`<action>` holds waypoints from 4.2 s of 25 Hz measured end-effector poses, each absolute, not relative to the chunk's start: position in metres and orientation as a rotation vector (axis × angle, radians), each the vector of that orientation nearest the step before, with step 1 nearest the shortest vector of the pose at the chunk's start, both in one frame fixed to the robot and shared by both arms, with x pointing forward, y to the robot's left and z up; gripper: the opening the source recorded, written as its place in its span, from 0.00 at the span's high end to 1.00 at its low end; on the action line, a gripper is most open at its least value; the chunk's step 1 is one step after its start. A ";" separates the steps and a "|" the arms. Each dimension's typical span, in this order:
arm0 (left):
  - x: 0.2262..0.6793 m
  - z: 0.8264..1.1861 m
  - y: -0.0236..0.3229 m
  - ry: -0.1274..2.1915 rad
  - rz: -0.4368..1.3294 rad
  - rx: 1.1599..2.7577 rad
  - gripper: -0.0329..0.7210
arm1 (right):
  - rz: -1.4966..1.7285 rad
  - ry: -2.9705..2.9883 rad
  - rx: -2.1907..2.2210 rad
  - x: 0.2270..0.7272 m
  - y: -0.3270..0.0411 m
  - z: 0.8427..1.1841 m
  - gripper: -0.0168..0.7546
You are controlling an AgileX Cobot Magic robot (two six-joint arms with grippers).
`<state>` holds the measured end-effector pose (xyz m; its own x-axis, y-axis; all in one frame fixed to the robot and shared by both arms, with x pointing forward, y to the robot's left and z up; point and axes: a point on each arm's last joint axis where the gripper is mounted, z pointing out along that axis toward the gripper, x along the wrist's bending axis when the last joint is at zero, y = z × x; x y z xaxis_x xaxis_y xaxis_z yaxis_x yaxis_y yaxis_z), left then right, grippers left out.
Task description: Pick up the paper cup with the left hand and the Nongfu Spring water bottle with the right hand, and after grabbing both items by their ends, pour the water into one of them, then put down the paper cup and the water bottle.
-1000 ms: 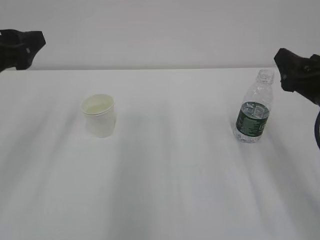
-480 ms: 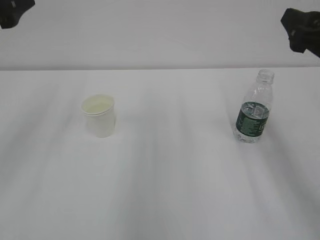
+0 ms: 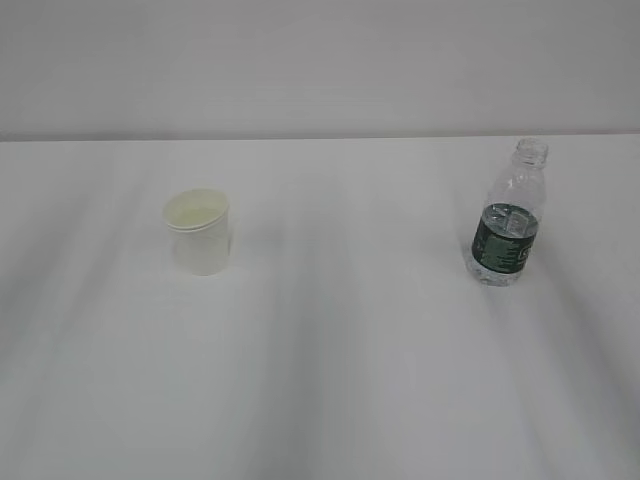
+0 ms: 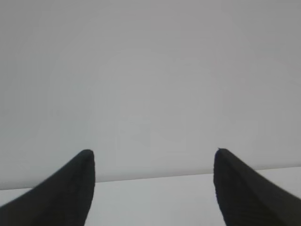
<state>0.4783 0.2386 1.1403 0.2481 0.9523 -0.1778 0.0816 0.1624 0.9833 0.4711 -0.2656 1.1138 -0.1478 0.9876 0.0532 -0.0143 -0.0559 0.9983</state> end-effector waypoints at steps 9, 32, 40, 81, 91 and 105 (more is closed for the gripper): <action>0.430 1.167 0.252 1.130 0.887 1.229 0.22 | 1.337 1.290 1.148 0.417 -0.274 1.141 0.24; 0.343 1.181 0.281 1.181 0.970 1.310 0.22 | 1.238 1.301 1.137 0.302 -0.294 1.155 0.24; 0.315 1.177 0.290 1.235 0.958 1.333 0.22 | 1.222 1.308 1.162 0.279 -0.298 1.151 0.24; 0.203 1.099 0.320 1.454 0.817 1.445 0.27 | 1.010 1.660 1.521 0.217 -0.303 1.098 0.24; 0.212 1.085 0.316 1.484 0.775 1.487 0.32 | 0.947 1.704 1.561 0.222 -0.303 1.084 0.24; 0.217 1.077 0.317 1.509 0.800 1.507 0.33 | 0.869 1.728 1.580 0.239 -0.304 1.057 0.24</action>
<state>0.2172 0.3171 1.0768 0.0727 0.9901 -0.1203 0.4555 0.0743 0.8871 0.2391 -0.3039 1.0566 -0.0794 0.9967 -0.0195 0.5791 0.0620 0.8129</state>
